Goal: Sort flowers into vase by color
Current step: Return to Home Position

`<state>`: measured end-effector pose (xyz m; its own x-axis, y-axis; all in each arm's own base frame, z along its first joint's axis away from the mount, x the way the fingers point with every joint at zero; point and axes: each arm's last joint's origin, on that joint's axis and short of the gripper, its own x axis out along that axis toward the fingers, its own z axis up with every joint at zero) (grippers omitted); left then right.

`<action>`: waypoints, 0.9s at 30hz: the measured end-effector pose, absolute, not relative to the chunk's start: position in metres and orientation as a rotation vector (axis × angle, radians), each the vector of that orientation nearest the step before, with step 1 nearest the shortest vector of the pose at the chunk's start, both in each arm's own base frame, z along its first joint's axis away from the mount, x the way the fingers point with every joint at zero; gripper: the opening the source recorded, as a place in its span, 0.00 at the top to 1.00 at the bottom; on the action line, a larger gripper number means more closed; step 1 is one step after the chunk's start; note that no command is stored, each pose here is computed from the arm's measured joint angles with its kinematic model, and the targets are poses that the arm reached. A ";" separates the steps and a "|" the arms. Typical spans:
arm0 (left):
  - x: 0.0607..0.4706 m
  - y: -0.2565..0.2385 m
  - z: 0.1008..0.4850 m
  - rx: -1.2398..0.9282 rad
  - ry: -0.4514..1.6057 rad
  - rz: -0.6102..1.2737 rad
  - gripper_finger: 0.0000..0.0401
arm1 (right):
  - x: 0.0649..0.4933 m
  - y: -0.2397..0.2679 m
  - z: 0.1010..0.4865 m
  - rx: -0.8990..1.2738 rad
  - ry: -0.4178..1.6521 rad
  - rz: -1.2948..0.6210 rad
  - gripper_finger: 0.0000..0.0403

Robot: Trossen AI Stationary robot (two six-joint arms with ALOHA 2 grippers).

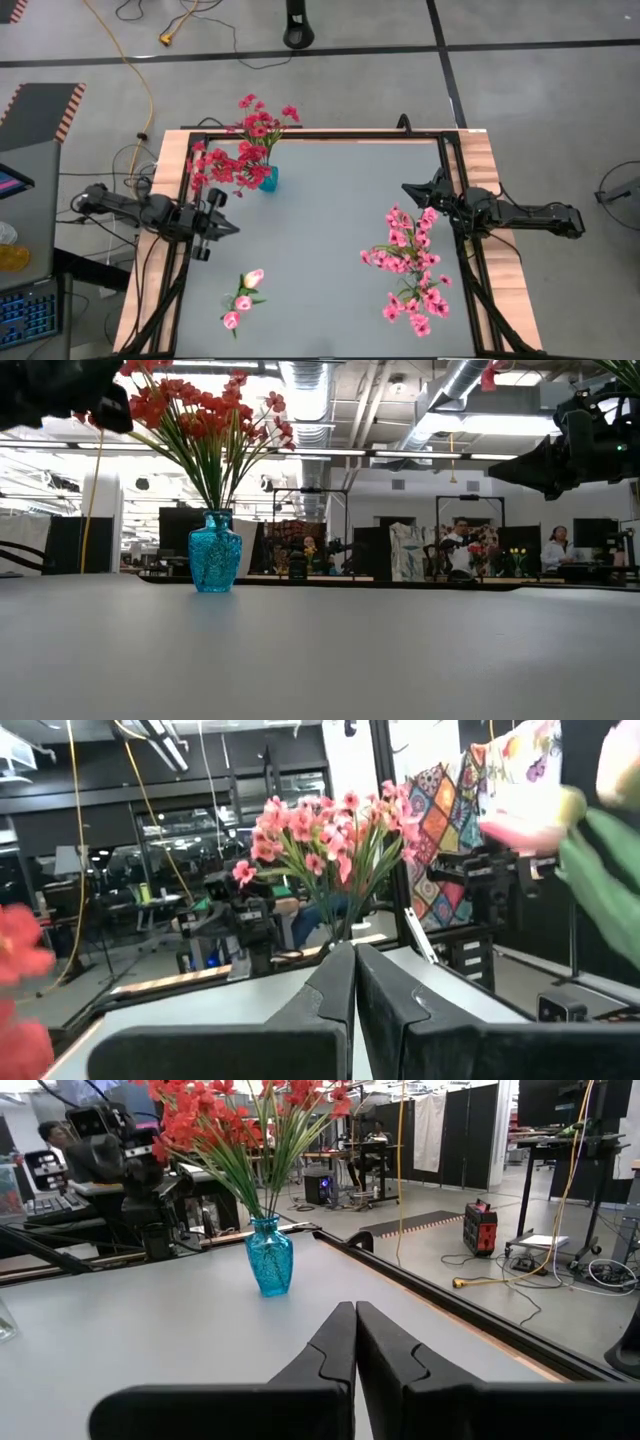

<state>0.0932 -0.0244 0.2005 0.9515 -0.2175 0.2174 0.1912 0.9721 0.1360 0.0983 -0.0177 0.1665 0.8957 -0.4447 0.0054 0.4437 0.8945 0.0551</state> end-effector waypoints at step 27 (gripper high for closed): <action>0.099 0.003 0.168 0.103 -0.009 0.125 1.00 | 0.098 -0.018 0.166 0.053 -0.018 -0.461 0.91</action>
<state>0.0993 0.0035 0.1678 0.9922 0.1237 0.0152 -0.1246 0.9869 0.1022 0.0983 -0.0177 0.1665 0.8957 -0.4447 0.0055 0.4437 0.8945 0.0551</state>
